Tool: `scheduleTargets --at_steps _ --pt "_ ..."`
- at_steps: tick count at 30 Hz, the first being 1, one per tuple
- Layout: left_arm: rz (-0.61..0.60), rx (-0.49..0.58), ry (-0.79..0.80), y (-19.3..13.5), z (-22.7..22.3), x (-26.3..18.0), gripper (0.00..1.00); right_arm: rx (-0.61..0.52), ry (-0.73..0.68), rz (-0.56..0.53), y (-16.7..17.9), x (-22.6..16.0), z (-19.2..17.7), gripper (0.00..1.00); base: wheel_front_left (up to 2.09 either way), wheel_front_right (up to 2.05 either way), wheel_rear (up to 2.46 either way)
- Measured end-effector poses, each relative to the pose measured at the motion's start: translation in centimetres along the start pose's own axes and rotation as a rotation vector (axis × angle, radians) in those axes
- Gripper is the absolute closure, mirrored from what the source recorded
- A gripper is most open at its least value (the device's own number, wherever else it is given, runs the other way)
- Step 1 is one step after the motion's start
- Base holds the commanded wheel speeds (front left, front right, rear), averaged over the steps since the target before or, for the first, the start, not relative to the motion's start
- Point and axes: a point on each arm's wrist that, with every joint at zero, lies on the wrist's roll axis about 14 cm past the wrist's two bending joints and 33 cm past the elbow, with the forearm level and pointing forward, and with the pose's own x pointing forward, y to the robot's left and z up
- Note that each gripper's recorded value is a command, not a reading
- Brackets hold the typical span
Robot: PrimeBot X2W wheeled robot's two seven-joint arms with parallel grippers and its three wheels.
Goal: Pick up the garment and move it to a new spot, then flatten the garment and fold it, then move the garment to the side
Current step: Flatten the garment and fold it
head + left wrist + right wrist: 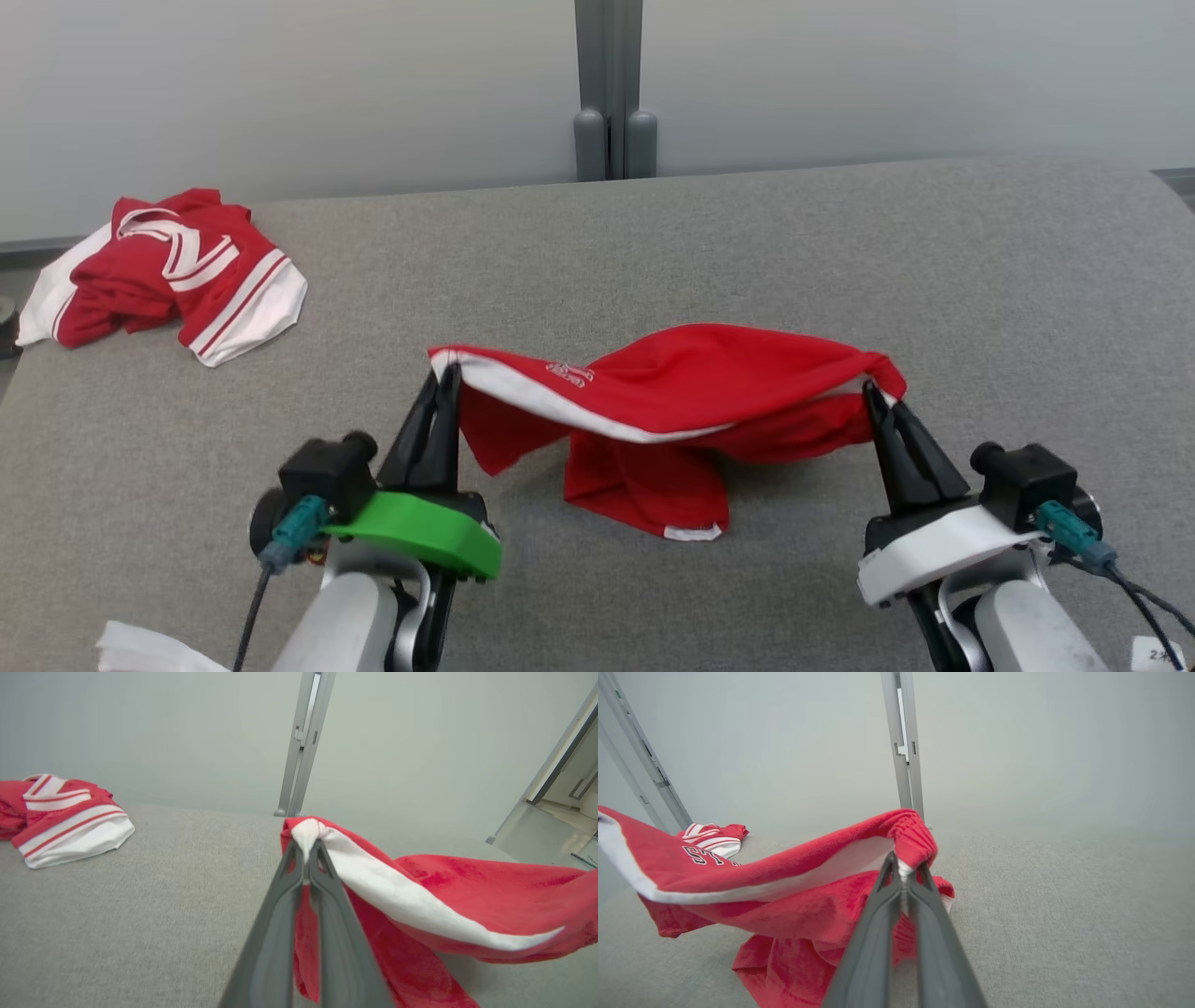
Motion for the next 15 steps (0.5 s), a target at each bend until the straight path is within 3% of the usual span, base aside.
scheduleTargets --at_steps 9,15 --pt "-0.217 0.103 -0.430 -6.3 15.7 0.9 1.00 -0.142 -0.384 0.060 1.4 -1.6 14.6 1.00 0.00 0.00 0.00" --pt "-0.330 0.175 -0.570 -10.1 22.1 -0.6 1.00 -0.206 -0.532 0.051 1.9 -4.2 20.7 1.00 0.00 0.00 0.00"
